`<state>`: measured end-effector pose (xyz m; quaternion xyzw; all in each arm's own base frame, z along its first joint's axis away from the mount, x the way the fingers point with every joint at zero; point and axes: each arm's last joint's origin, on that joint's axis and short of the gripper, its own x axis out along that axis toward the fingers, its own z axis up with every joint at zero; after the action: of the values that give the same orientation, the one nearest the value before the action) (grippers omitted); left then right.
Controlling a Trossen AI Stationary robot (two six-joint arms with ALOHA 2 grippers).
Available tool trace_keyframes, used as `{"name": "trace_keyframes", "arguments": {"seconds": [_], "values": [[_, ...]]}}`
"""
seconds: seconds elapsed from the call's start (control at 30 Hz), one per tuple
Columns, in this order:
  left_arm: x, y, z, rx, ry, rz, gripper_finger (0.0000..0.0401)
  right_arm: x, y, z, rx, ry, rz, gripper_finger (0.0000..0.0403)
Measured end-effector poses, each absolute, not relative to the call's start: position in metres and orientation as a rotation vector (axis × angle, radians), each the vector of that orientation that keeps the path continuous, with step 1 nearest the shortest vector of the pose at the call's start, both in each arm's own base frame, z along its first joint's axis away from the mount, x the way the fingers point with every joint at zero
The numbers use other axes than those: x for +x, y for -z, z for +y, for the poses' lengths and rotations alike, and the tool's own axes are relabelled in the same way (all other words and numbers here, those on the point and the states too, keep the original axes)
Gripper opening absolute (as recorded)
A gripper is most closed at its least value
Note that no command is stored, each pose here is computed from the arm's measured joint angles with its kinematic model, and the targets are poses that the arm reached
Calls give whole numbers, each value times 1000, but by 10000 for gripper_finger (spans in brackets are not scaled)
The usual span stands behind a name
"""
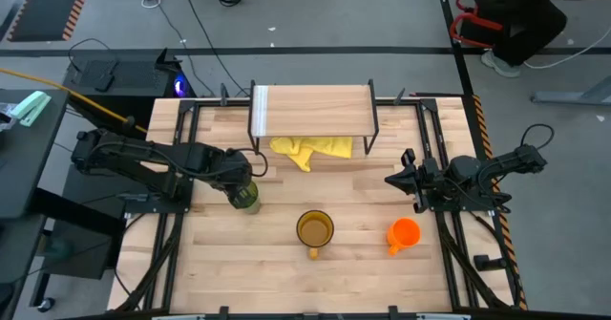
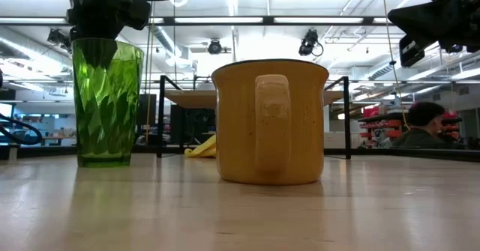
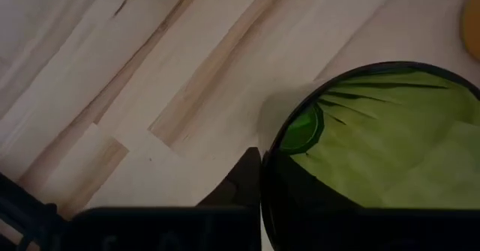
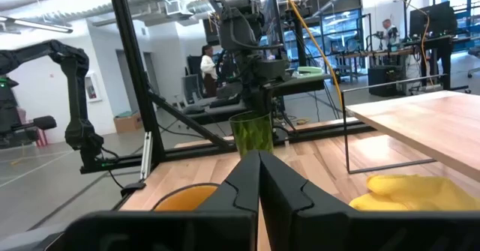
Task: Stack small to large cups/mugs on shelf
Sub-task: Put the green cup on the shelf
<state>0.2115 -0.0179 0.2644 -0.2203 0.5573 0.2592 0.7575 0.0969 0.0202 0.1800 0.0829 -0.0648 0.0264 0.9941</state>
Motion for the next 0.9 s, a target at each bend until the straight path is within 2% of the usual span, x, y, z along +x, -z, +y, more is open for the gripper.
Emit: {"name": "trace_keyframes", "arguments": {"seconds": [0.13,0.23,0.37,0.63,0.9], "values": [[212,-264,-18,-469,-560,1214,30,97,-180,20,166,-53,-130,14],[212,-264,-19,-483,-539,1222,14,97,-180,20,166,-53,-130,14],[213,-269,-19,-474,-506,1233,15,97,-180,20,166,-53,-130,14],[222,-317,-20,-455,-443,1087,13,97,-180,20,166,-53,-129,14],[223,-364,-10,-432,-521,1040,13,97,-180,20,166,-53,-129,14]]}}
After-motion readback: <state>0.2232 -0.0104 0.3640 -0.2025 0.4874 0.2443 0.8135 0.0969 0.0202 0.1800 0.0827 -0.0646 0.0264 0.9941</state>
